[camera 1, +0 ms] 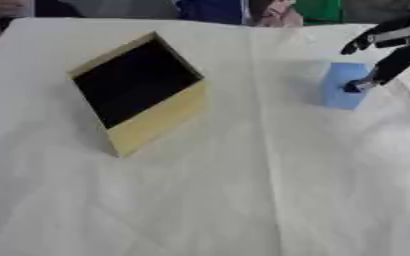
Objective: Pick up objects on the table and place them in the box.
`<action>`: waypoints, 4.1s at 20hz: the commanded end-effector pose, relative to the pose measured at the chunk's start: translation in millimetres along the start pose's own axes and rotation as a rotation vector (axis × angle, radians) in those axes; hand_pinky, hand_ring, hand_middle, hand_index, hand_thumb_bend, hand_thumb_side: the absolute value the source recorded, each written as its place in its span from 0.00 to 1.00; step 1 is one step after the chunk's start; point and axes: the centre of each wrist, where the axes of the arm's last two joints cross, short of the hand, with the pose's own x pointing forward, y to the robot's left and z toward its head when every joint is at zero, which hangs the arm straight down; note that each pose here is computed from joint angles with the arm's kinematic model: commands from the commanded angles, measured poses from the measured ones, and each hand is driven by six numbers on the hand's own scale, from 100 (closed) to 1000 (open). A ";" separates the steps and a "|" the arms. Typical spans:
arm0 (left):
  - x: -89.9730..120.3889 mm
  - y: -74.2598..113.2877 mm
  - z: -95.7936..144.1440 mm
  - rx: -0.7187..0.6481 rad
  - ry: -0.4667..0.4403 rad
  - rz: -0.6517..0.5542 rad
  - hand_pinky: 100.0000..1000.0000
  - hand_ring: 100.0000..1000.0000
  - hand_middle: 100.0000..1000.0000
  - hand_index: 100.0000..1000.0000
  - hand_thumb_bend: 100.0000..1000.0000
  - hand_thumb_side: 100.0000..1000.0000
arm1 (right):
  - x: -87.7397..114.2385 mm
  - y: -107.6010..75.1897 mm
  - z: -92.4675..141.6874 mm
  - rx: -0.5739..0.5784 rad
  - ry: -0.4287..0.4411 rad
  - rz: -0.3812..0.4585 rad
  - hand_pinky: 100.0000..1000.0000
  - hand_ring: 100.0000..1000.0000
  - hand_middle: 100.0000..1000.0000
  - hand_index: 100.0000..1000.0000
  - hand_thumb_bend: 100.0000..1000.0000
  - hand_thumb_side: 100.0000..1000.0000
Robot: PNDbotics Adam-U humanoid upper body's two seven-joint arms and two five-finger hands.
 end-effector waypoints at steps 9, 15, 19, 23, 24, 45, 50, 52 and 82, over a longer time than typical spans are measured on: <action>7.1 3.5 -7.5 -0.003 -0.040 -0.014 0.64 0.56 0.58 0.85 0.00 0.86 | -15.0 -7.5 0.8 0.004 0.059 -0.016 1.00 1.00 0.95 1.00 0.32 0.54; 6.9 3.3 -7.1 -0.001 -0.038 -0.012 0.64 0.56 0.58 0.85 0.00 0.86 | -16.7 -3.8 -7.5 0.028 0.059 -0.023 0.96 0.97 0.87 0.97 0.30 0.54; 7.0 3.3 -7.3 -0.001 -0.039 -0.012 0.64 0.56 0.58 0.85 0.00 0.86 | -14.3 -8.2 -5.2 -0.018 0.049 -0.036 0.94 0.94 0.81 0.90 0.25 0.52; 7.1 3.1 -7.5 -0.003 -0.039 -0.011 0.64 0.56 0.59 0.86 0.00 0.86 | -12.6 -12.1 -1.3 -0.080 0.055 -0.056 0.91 0.91 0.76 0.81 0.13 0.50; 7.1 3.1 -7.5 -0.004 -0.038 -0.011 0.64 0.56 0.59 0.86 0.00 0.86 | -12.3 -13.1 -0.2 -0.091 0.056 -0.061 0.91 0.91 0.75 0.81 0.12 0.50; 9.0 3.5 -10.9 -0.006 -0.046 -0.005 0.64 0.57 0.59 0.85 0.00 0.86 | 59.9 -85.4 35.2 -0.300 -0.123 0.021 0.90 0.90 0.75 0.82 0.00 0.46; 9.7 1.3 -11.9 -0.009 -0.048 0.009 0.64 0.57 0.59 0.85 0.00 0.86 | 106.6 -103.0 24.0 -0.307 -0.230 0.066 0.90 0.90 0.74 0.82 0.00 0.46; 10.1 -0.2 -12.5 -0.011 -0.049 0.019 0.64 0.57 0.59 0.85 0.00 0.86 | 127.9 -107.5 17.4 -0.308 -0.280 0.075 0.90 0.89 0.74 0.82 0.00 0.47; 14.1 -10.4 -18.2 -0.019 -0.060 0.084 0.64 0.57 0.59 0.85 0.00 0.86 | 257.0 -97.0 -55.6 -0.301 -0.435 -0.036 0.89 0.91 0.74 0.87 0.00 0.57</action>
